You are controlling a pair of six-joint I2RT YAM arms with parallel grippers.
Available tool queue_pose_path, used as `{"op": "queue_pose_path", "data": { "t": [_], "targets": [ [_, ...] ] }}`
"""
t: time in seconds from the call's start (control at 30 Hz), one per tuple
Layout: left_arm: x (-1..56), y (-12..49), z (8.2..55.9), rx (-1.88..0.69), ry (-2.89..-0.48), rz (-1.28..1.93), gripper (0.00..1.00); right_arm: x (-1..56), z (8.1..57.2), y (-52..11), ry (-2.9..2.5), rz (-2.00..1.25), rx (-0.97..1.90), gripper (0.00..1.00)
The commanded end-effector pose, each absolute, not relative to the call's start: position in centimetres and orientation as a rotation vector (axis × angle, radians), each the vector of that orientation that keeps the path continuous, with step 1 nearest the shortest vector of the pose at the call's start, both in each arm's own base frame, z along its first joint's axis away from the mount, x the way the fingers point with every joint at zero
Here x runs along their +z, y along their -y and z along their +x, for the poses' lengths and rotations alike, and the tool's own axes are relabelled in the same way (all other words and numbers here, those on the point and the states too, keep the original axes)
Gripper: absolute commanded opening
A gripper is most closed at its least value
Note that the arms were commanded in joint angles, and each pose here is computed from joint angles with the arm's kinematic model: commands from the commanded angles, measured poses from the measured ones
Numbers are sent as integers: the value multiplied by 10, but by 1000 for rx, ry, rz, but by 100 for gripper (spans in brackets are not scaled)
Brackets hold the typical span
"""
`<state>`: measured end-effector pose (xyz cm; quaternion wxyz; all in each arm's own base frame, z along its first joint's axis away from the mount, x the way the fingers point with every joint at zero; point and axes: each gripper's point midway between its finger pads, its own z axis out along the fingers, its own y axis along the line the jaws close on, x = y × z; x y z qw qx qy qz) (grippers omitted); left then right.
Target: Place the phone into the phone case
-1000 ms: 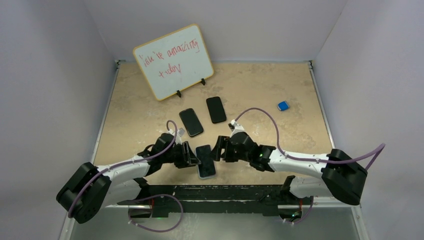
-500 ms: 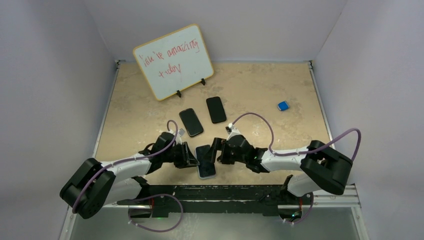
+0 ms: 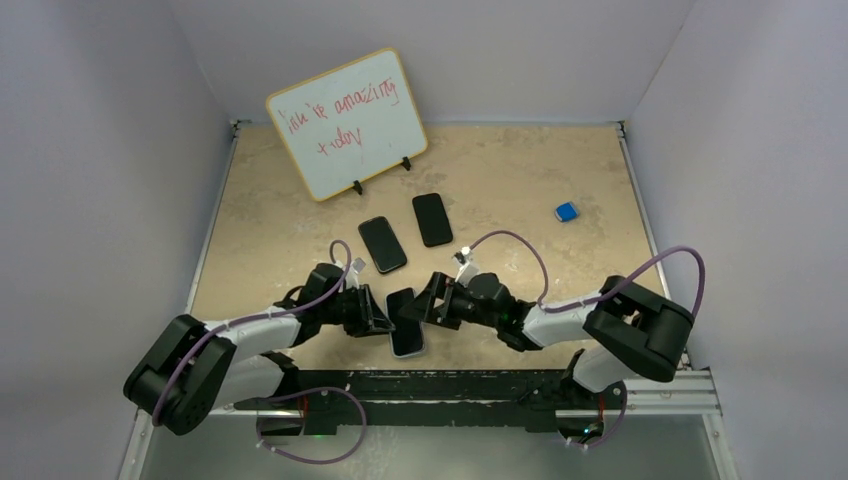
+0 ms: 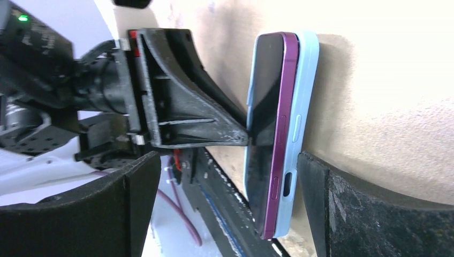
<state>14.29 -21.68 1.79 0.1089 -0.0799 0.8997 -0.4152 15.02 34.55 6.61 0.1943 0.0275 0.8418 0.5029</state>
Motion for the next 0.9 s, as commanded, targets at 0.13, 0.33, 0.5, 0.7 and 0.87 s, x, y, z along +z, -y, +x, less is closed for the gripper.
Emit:
{"op": "queue_pose_path", "data": {
  "t": [0.13,0.33,0.5,0.7,0.87],
  "targets": [
    [28,224,140,-1298,-2615,-129,26,150,148,-370,-1990,61,1840,96],
    [29,224,142,-1287,-2605,-114,27,137,142,-377,-2008,54,1912,93],
    [28,222,144,-1259,-2615,-115,26,118,142,-376,-2077,60,1861,81],
    [26,220,145,-1231,-2625,-119,26,105,141,-372,-2123,71,1819,42],
    [28,219,146,-1227,-2617,-119,26,97,141,-373,-2157,70,1790,25]
  ]
}}
